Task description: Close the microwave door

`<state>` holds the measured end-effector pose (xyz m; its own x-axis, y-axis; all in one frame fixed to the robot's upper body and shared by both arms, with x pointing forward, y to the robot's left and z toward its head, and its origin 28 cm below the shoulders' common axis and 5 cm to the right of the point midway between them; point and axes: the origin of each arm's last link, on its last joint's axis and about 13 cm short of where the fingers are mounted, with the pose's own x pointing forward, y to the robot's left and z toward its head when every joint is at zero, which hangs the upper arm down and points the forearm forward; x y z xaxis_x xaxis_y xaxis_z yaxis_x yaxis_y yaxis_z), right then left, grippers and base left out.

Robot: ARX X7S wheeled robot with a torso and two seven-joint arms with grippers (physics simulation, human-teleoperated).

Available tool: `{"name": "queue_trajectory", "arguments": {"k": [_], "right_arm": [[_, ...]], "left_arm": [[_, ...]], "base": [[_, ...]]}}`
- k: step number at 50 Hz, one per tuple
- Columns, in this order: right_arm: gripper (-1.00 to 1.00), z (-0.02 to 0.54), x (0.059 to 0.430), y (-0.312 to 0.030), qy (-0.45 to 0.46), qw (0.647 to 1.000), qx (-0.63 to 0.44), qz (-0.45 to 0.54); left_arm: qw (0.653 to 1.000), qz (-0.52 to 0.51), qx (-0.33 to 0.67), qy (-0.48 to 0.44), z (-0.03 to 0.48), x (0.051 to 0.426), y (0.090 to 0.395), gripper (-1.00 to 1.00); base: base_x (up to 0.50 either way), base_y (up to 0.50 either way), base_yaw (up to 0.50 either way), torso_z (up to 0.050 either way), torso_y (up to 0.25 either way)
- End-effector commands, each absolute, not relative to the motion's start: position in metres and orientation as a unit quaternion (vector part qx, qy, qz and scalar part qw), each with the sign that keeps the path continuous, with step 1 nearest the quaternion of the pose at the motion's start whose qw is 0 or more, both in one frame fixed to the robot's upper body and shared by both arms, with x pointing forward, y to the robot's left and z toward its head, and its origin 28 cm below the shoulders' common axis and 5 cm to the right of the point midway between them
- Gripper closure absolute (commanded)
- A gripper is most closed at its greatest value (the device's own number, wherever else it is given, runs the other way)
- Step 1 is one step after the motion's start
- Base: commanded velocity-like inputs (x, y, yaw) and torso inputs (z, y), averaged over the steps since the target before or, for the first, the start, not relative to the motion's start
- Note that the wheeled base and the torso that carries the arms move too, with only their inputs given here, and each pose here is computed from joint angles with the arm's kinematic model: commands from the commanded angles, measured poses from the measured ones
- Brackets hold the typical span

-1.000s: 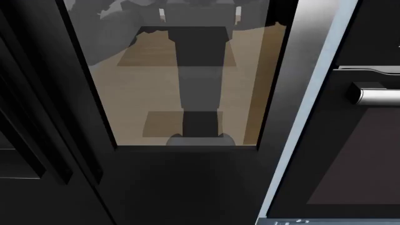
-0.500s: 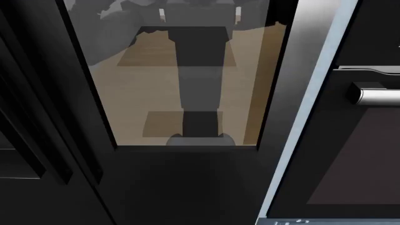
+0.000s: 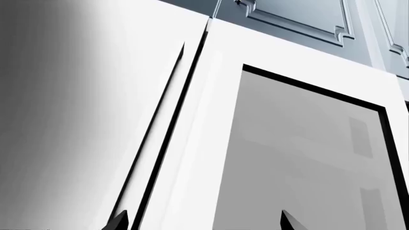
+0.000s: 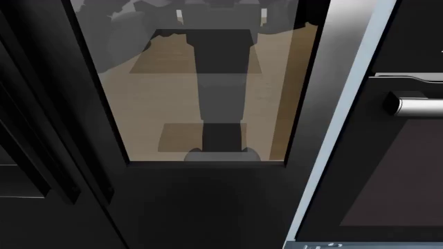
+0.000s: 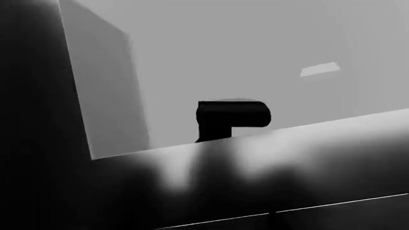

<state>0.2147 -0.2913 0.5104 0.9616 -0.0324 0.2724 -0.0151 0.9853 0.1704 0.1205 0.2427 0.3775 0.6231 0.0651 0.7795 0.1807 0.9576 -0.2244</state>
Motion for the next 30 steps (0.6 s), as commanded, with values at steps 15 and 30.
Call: {"name": "queue_trajectory", "arguments": {"k": [15,30], "right_arm": [[-1.00,0.506,0.211,-0.303,-0.086,0.981,0.158,0.077],[-1.00,0.510,0.218,-0.308,-0.084,0.973,0.159,0.142]], "left_arm": [[0.890,-0.033,-0.140,-0.432,0.377,0.120,0.242,-1.00],[0.889,-0.033,-0.141,-0.434,0.377,0.120,0.242,-1.00]], "base": [[0.00,0.00,0.00,0.000,0.000],[0.00,0.00,0.00,0.000,0.000]]}}
